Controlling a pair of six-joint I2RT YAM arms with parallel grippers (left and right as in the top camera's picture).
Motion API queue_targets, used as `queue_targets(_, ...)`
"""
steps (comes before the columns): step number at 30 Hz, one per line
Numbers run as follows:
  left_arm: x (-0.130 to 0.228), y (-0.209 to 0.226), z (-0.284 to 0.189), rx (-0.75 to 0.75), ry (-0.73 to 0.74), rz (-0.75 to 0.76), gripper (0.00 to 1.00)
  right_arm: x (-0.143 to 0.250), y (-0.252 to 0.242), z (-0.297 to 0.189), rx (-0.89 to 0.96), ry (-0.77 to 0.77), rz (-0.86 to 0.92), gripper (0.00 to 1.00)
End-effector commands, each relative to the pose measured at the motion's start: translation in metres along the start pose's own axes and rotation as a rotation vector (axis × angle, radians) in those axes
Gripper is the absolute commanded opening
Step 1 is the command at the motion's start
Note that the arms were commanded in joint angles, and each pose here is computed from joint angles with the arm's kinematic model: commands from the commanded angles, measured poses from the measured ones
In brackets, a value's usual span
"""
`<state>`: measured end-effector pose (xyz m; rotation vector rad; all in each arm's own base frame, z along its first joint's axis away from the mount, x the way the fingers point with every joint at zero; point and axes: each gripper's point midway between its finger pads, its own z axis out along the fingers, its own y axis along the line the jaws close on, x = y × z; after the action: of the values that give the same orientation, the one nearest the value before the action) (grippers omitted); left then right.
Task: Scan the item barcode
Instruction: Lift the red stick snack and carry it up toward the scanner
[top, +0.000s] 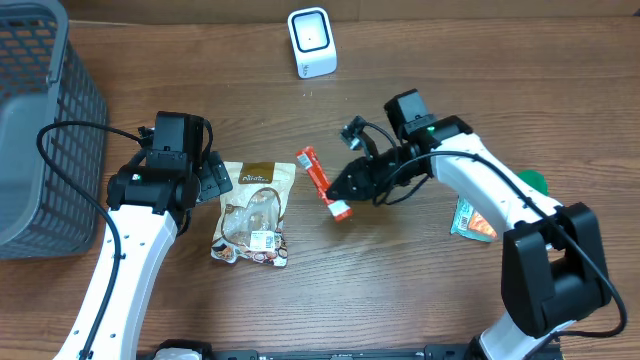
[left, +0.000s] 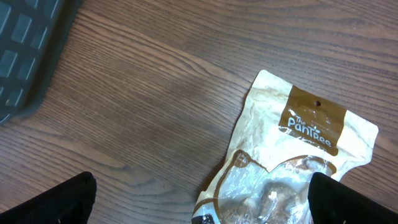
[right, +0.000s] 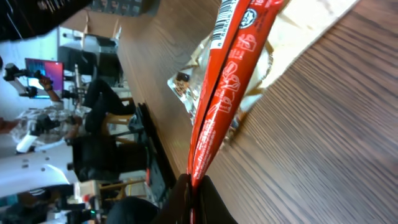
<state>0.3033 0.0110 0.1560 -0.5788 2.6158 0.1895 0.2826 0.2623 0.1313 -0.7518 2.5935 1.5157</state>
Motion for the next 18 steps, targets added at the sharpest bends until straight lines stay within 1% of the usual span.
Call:
queue_targets(1, -0.007, 0.0, -0.005, -0.002, -0.024, -0.002, 1.0, 0.005, 0.027, -0.018, -0.018, -0.02, -0.275, 0.04)
queue_targets(5, -0.007, 0.0, -0.005, -0.002, -0.025, -0.002, 1.0, 0.019, 0.041, -0.027, -0.009, 0.003, -0.373, 0.04)
queue_targets(9, -0.007, 0.0, -0.005, -0.002, -0.024, -0.002, 1.0, 0.023, 0.043, -0.034, 0.049, 0.01, -0.387, 0.04)
queue_targets(18, -0.007, 0.0, -0.005, -0.002, -0.025, -0.002, 1.0, 0.026, 0.045, -0.038, 0.076, 0.015, -0.392, 0.04)
